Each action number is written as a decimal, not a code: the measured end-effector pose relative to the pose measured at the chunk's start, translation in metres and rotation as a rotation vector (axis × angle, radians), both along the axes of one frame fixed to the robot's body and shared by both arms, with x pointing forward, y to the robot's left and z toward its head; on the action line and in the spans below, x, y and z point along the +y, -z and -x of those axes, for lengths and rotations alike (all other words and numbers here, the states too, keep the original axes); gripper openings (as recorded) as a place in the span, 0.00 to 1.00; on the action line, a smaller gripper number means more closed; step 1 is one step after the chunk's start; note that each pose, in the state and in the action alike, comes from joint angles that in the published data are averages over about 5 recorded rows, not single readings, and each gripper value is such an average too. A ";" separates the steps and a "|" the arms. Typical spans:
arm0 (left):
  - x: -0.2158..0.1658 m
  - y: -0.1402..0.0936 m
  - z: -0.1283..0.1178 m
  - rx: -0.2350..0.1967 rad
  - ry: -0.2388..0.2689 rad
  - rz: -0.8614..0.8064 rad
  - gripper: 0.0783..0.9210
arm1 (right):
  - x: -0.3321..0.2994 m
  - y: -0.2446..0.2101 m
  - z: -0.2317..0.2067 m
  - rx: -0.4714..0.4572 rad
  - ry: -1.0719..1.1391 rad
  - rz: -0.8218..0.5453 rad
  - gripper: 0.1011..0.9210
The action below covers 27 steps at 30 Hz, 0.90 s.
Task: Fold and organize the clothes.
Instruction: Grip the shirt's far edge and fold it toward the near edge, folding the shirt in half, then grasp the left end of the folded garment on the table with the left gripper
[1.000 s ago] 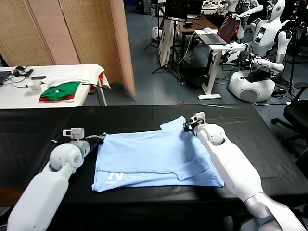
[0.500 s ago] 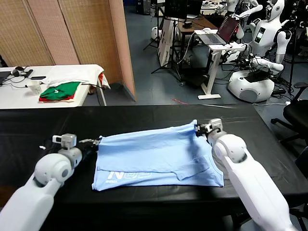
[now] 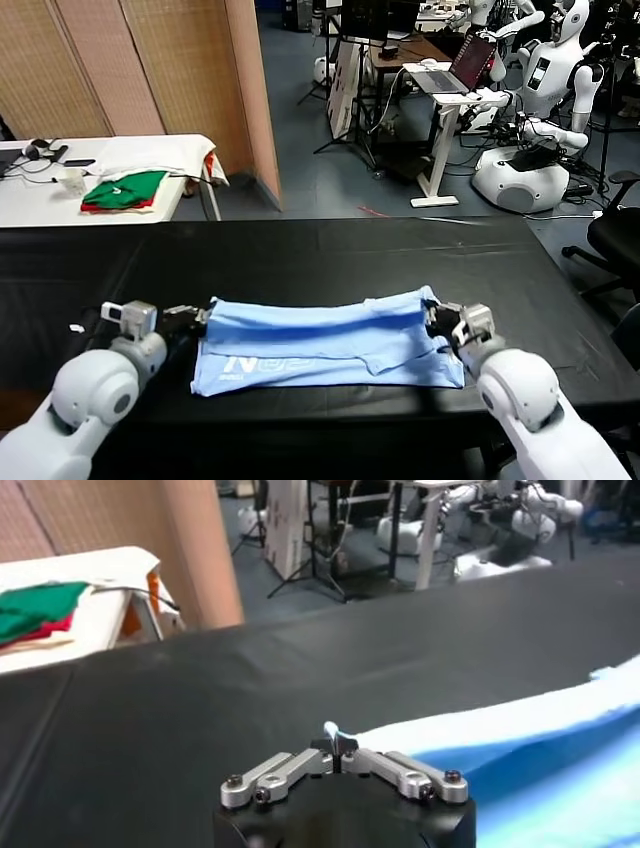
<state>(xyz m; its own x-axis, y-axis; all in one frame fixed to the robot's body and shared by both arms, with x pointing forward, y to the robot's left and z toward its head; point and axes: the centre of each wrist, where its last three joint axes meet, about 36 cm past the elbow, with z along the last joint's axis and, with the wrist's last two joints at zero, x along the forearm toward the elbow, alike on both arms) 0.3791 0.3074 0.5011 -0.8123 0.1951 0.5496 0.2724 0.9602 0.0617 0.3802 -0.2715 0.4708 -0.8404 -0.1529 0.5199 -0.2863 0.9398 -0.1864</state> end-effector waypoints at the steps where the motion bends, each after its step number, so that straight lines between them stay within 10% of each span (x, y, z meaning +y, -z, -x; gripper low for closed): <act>1: 0.000 0.002 0.002 0.004 -0.001 -0.004 0.08 | 0.000 0.002 0.003 0.007 0.001 0.000 0.05; 15: -0.004 0.025 0.028 0.044 -0.029 -0.046 0.08 | 0.006 0.019 0.025 0.077 -0.012 -0.040 0.09; 20: -0.007 0.029 0.036 0.038 -0.027 -0.067 0.20 | 0.003 0.014 0.032 0.083 -0.021 -0.073 0.41; 27: -0.015 0.018 0.049 -0.019 -0.057 -0.085 0.71 | -0.007 -0.005 0.034 0.049 0.016 -0.162 0.90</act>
